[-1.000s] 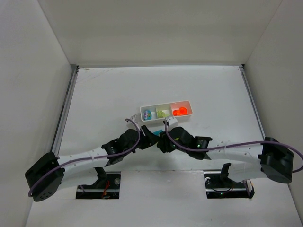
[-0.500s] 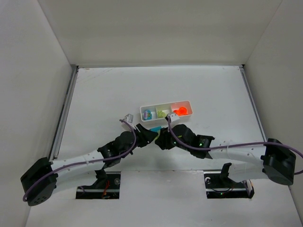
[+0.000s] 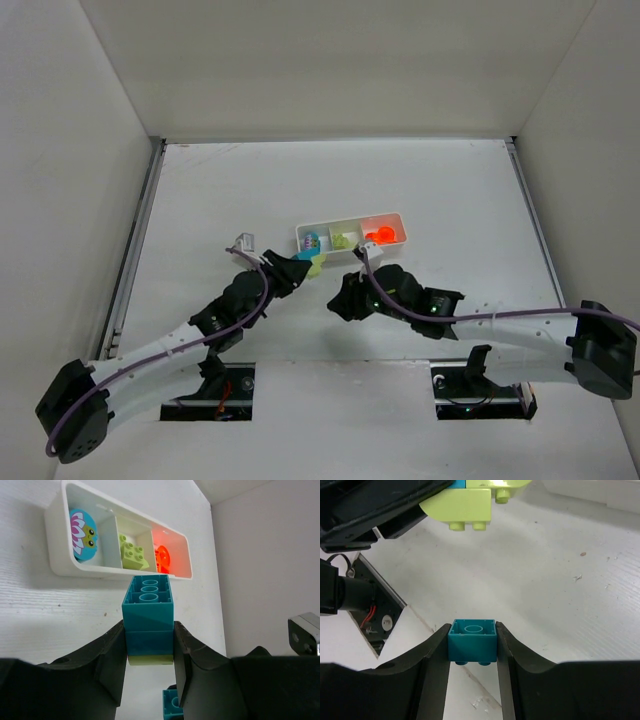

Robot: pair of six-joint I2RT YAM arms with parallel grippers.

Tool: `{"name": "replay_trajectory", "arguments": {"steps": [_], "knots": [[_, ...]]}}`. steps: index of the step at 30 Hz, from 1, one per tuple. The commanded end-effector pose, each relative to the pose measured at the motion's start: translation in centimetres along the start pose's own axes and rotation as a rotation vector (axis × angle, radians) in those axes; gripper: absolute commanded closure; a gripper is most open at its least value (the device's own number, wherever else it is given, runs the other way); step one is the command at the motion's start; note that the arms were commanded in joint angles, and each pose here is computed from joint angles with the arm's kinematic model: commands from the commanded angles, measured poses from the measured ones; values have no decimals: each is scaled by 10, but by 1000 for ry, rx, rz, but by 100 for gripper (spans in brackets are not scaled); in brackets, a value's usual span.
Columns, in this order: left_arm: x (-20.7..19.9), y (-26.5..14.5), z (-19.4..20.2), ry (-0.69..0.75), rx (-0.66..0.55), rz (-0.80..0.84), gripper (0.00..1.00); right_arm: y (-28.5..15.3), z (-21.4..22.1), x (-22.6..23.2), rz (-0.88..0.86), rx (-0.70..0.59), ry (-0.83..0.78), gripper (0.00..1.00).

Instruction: Sort the legos into containers by color

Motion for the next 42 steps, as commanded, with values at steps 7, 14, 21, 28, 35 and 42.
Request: {"name": "replay_trajectory", "arguments": {"steps": [7, 14, 21, 28, 35, 42], "knots": [[4, -14, -27, 46, -111, -34, 91, 9, -58, -22, 89, -158, 12, 59], [7, -25, -41, 60, -134, -50, 90, 61, -103, -41, 180, -203, 8, 59], [13, -28, -36, 39, -70, -13, 89, 106, -115, -47, 235, -181, -17, 57], [16, -28, -36, 2, -40, 27, 89, 124, -118, -56, 273, -177, -13, 50], [15, -21, -36, -49, -38, 49, 89, 114, -122, -58, 285, -194, -8, 35], [-1, -14, -45, -82, -104, 104, 89, 55, -111, -52, 256, -293, 138, 40]]}}
Point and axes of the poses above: each gripper's point midway between its finger pads, its own y axis out along the fingers, its own x axis along the line the jaws close on, z = x × y, the point moved 10 cm from there along -y, back along the fingers, and after that the axes turned 8 degrees about -y, right-handed, at the moved point
